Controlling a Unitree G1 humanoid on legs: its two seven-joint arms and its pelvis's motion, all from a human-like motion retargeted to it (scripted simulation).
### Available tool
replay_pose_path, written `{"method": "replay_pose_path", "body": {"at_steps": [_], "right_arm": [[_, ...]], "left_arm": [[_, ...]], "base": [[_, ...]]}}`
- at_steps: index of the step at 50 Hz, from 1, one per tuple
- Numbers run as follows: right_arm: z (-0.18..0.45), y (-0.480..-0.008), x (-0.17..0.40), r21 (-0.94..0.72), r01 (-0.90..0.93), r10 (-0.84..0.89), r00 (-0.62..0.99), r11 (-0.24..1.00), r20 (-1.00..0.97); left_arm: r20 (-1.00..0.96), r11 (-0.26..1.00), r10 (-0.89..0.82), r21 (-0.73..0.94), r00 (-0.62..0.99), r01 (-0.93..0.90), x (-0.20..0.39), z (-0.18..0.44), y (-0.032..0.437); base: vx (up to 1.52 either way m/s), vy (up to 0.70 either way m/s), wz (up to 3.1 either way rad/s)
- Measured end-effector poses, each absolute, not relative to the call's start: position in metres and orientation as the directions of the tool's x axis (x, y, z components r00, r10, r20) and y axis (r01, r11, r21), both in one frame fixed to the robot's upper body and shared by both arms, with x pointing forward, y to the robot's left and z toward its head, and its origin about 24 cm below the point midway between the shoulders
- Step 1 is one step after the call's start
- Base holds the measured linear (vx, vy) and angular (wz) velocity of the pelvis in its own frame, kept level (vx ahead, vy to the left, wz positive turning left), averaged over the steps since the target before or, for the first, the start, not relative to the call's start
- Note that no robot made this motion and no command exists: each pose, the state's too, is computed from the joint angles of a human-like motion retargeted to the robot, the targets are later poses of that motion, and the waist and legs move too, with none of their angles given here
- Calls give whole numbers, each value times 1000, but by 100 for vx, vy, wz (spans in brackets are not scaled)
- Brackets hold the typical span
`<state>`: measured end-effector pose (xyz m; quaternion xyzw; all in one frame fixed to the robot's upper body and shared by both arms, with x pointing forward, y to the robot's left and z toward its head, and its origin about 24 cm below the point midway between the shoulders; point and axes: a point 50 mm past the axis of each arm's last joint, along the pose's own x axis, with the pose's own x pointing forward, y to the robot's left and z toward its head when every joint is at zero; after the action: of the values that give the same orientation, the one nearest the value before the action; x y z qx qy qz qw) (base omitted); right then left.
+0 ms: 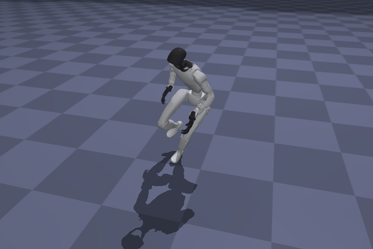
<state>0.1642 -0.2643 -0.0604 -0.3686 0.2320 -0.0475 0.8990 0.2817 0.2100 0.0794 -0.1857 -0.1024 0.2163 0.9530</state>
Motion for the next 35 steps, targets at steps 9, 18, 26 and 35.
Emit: {"method": "replay_pose_path", "body": {"at_steps": [9, 18, 26, 35], "right_arm": [[-115, -291, -6, -421, -511, -211, 418, 750, -883], [-65, -295, 57, -507, -334, -129, 724, 795, -678], [28, -265, 244, -603, 264, -261, 961, 753, 95], [318, -243, 256, -126, 664, -76, 266, 737, 961]], "left_arm": [[946, 908, 325, -314, 8, 277, 198, 358, 135], [905, 897, 423, -409, 52, -169, 222, 316, 174], [82, 885, 466, -32, 881, -465, 196, 32, 222], [-198, 761, 577, 483, 792, -433, 41, 45, 332]], "base": [[38, 1, 371], [66, -5, 259], [72, -5, 149], [90, 14, 67]]}}
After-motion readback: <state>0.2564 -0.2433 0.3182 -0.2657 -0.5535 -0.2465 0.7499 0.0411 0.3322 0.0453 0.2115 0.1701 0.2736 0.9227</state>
